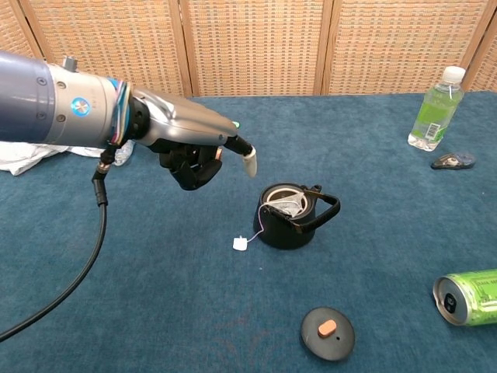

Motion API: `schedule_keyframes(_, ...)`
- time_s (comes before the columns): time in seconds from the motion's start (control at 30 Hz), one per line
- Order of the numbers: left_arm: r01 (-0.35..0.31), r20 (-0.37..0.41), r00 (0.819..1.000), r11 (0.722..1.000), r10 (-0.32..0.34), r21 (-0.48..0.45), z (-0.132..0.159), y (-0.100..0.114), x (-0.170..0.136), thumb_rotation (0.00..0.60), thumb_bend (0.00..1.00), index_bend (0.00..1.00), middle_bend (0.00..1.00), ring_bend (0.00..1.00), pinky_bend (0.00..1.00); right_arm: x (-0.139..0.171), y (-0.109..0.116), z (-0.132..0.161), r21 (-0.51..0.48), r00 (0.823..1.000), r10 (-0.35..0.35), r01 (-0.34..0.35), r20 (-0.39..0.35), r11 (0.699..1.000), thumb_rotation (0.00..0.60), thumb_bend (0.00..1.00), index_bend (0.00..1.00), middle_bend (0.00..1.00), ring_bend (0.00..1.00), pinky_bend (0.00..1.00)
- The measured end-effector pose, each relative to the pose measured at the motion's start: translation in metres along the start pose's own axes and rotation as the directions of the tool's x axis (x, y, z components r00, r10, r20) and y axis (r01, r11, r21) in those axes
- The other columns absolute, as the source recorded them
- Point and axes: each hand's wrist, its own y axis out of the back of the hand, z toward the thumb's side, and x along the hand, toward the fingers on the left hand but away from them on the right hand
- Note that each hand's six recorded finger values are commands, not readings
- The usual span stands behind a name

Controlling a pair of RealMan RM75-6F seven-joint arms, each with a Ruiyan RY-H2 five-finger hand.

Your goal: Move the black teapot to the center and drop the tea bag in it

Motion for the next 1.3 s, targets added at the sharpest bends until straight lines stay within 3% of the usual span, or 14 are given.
schedule_keyframes(0.8, 0.05, 0.015, 0.999, 0.999, -0.05, 0.013, 0.035, -0.003, 0.05, 0.6, 0.89, 0.18, 0.91, 0.82, 0.69, 0.002, -0.001, -0.009, -0.002, 1.0, 0.012, -0.012, 0.024, 1.0, 0.6, 0.38, 0.31, 0.23, 0.19, 0.31)
schedule_keyframes(1.3, 0.094, 0.007, 0.995, 0.995, -0.095, 0.028, 0.041, -0.012, 0.06, 0.6, 0.89, 0.18, 0.91, 0.82, 0.69, 0.002, -0.001, -0.012, -0.005, 0.999, 0.016, -0.016, 0.029, 1.0, 0.6, 0.38, 0.31, 0.23, 0.19, 0.31)
